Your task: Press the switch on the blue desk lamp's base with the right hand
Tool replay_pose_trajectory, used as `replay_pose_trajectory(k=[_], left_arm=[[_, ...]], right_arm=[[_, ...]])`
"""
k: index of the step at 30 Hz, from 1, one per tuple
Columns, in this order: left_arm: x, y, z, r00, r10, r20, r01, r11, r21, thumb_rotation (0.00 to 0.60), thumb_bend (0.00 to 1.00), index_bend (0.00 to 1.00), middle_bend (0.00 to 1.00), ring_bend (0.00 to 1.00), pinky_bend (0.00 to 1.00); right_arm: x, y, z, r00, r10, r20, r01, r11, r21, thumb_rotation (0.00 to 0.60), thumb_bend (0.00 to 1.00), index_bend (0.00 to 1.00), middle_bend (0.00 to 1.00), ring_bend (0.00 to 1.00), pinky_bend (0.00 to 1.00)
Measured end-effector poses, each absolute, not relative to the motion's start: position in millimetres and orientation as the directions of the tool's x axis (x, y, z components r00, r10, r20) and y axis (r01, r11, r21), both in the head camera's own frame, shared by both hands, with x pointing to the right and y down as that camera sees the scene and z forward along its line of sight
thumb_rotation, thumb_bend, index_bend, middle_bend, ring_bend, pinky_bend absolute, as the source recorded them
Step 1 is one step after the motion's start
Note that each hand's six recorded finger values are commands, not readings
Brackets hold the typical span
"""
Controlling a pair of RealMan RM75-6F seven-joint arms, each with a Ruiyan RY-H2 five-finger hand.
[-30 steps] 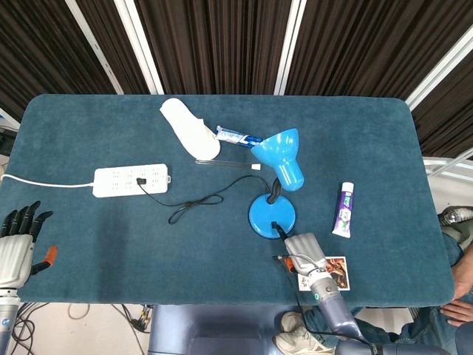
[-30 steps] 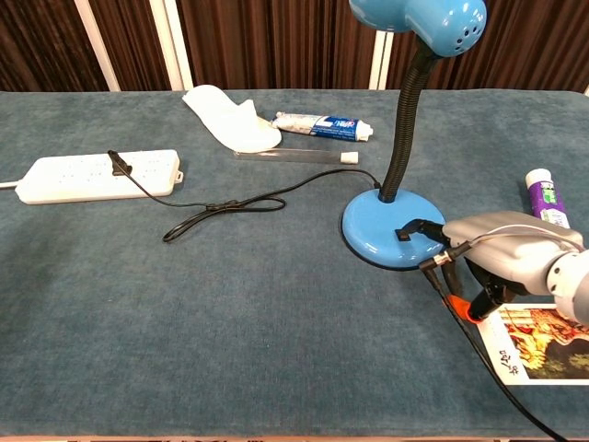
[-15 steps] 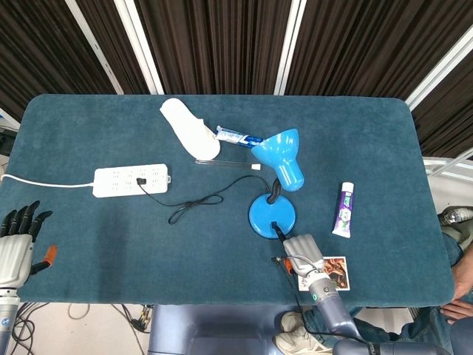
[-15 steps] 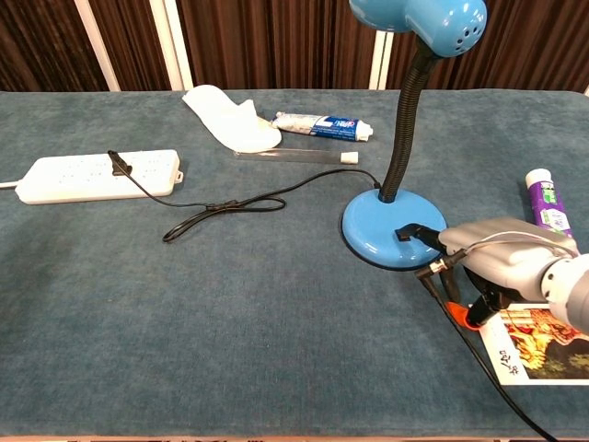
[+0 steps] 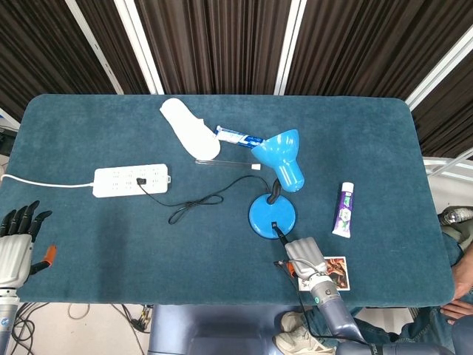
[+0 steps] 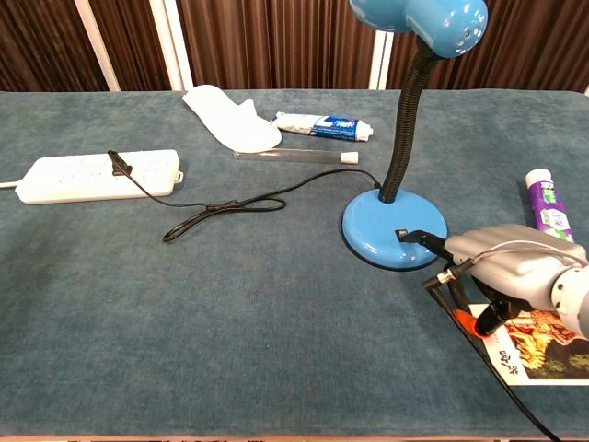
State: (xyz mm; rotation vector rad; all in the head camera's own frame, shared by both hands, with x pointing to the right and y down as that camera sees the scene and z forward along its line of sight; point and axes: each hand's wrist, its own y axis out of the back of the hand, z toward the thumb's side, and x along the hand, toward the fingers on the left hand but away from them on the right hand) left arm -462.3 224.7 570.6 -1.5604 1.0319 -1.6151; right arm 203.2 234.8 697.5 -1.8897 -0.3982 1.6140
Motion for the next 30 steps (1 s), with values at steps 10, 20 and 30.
replay_pose_trajectory(k=[10, 20, 30], left_arm=[[-463.7, 224.2, 570.5, -0.078, -0.876, 0.475, -0.064, -0.471, -0.880, 0.600, 0.38, 0.16, 0.00, 0.00, 0.00], [-462.4, 224.7, 570.3, -0.075, -0.877, 0.474, -0.062, -0.471, -0.880, 0.600, 0.38, 0.16, 0.00, 0.00, 0.00], [-461.1, 225.3, 569.1, -0.070, -0.881, 0.468, -0.056, -0.465, -0.883, 0.600, 0.38, 0.16, 0.00, 0.00, 0.00]], right_arm=[[205.8, 215.5, 680.9, 0.199, 0.653, -0.731, -0.066, -0.735, -0.675, 0.600, 0.46, 0.02, 0.53, 0.62, 1.00], [262.3, 199.8, 617.8, 0.104, 0.767, -0.633, 0.073, -0.641, -0.764, 0.600, 0.28, 0.00, 0.17, 0.14, 1.00], [321.2, 234.7, 575.5, 0.071, 0.854, -0.516, 0.107, -0.521, -0.847, 0.600, 0.21, 0.00, 0.06, 0.02, 1.00]])
